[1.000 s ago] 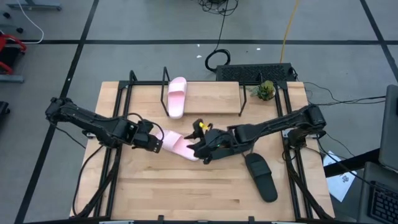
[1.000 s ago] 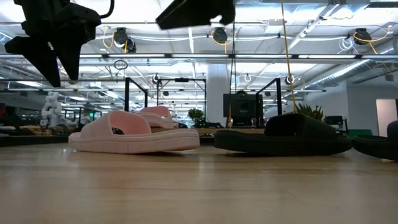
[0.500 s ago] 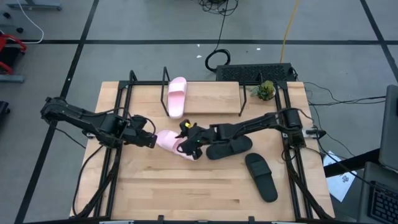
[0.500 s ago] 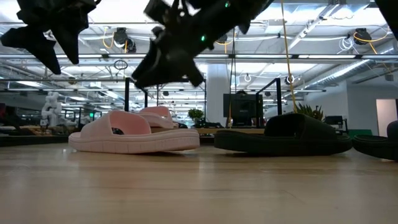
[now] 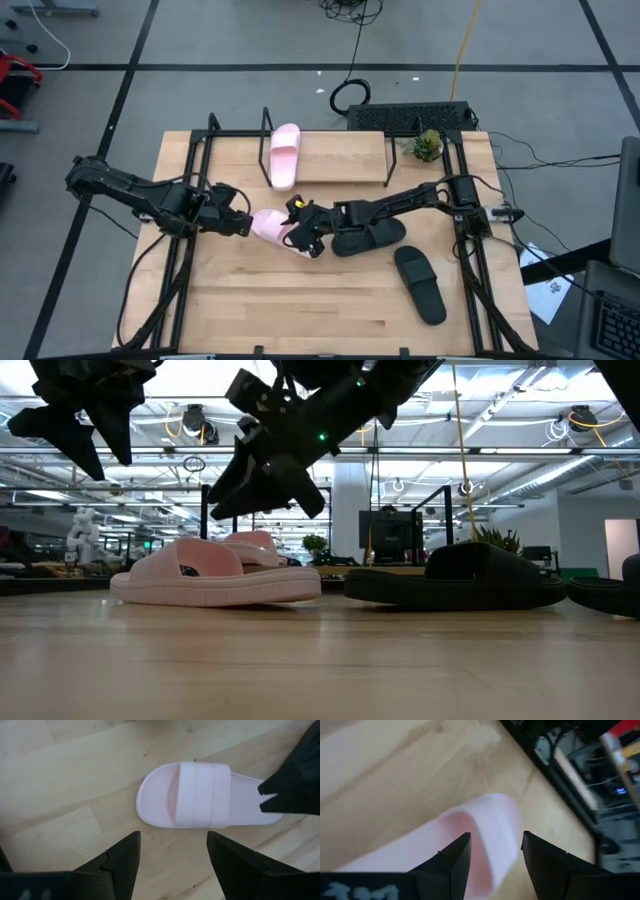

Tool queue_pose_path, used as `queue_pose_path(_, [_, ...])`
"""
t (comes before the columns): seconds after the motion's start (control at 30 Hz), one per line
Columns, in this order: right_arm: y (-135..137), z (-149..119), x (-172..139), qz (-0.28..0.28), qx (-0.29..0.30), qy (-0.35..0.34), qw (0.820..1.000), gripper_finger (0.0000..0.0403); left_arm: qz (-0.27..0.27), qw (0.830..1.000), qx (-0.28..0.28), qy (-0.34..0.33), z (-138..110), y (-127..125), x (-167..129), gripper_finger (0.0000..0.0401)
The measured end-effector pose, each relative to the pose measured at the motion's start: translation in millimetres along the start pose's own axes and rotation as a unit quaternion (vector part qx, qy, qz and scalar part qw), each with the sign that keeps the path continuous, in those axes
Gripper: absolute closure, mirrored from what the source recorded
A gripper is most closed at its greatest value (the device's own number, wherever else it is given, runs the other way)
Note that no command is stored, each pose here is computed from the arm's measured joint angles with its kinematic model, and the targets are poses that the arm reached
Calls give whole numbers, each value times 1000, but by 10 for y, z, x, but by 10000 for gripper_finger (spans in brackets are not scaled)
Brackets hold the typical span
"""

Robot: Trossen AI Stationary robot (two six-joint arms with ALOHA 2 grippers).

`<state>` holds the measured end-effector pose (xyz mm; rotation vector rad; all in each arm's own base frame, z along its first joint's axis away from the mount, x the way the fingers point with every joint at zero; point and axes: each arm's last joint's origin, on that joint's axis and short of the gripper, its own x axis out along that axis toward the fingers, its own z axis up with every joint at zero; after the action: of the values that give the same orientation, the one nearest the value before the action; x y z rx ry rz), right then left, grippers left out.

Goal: Pick and place slides into the shelf
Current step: Put the pink slipper on the shelf

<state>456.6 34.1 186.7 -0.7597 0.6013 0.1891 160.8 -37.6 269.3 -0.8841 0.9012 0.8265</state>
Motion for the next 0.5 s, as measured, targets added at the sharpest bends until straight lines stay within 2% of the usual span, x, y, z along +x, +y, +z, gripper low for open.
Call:
queue_pose_path(0.2, [27,-59,15,7,0,1,1000,234,3,1000,3,-5,2,6,0,174])
queue_pose_path(0.33, [89,-169,142,16,-2,17,1000,234,4,1000,4,-9,5,6,0,174])
queue_pose_path(0.4, [154,-247,236,20,-18,32,999,234,4,1000,4,-9,5,7,0,174])
queue_pose_path(0.5, [212,-304,314,-4,-62,67,996,234,6,1000,5,-9,4,9,1,174])
